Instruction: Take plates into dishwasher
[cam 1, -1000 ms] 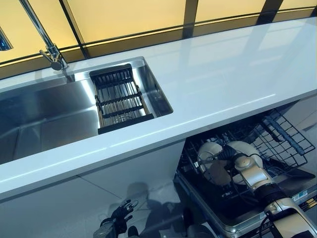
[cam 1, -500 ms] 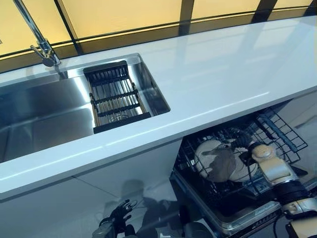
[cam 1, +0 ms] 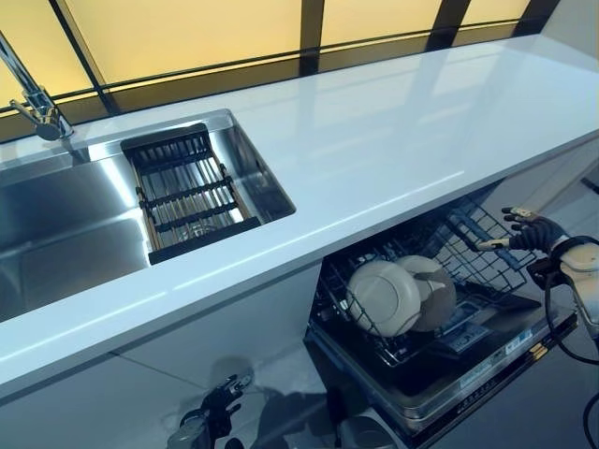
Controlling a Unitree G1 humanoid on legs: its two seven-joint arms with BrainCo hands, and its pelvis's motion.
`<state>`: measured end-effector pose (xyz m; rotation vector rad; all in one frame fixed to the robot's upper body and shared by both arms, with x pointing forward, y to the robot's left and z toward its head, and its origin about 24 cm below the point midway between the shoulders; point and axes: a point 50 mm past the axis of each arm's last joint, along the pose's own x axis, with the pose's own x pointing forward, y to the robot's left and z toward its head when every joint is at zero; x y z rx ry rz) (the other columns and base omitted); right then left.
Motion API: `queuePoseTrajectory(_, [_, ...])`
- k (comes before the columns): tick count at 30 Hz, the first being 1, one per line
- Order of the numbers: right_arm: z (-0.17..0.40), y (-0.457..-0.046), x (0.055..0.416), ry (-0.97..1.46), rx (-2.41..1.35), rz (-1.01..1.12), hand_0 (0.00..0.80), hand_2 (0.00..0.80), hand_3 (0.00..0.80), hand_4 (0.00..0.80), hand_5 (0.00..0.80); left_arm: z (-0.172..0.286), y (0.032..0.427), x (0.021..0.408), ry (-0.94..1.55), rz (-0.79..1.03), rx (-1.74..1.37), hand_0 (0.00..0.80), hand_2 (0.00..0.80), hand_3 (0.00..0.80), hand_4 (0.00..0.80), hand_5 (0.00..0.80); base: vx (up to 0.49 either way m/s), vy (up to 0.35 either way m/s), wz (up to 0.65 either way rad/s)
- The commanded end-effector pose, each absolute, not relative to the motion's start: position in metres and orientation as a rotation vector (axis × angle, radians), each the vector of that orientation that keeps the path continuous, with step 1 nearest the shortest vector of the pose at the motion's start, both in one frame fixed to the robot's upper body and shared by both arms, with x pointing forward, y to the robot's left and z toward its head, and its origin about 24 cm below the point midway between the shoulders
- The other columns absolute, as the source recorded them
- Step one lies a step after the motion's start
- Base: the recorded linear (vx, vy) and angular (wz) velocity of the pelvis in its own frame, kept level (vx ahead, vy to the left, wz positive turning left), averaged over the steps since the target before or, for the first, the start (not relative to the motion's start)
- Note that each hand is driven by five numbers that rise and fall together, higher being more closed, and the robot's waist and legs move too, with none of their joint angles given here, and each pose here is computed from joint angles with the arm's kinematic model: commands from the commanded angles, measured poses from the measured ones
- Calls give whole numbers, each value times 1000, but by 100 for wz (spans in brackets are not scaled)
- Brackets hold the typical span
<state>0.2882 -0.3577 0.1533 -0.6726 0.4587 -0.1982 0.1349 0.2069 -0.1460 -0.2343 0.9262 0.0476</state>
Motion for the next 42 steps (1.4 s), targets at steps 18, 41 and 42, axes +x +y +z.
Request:
queuePoseTrajectory(18, [26, -440, 178, 583, 131, -799, 0, 0, 0, 0, 0, -130, 237, 159, 838, 25, -109, 0, 0, 0, 0, 0, -87, 20, -3])
queuePoseTrajectory(41, [-55, -382, 178, 816, 288, -889, 0, 0, 0, 0, 0, -88, 254, 225, 623, 163, -203, 0, 0, 0, 0, 0, -301, -242, -22])
queuePoseTrajectory(42, [-56, -384, 174, 834, 282, -898, 0, 0, 0, 0, 0, -95, 257, 215, 648, 196, -226, 0, 0, 0, 0, 0, -13, -177, 20])
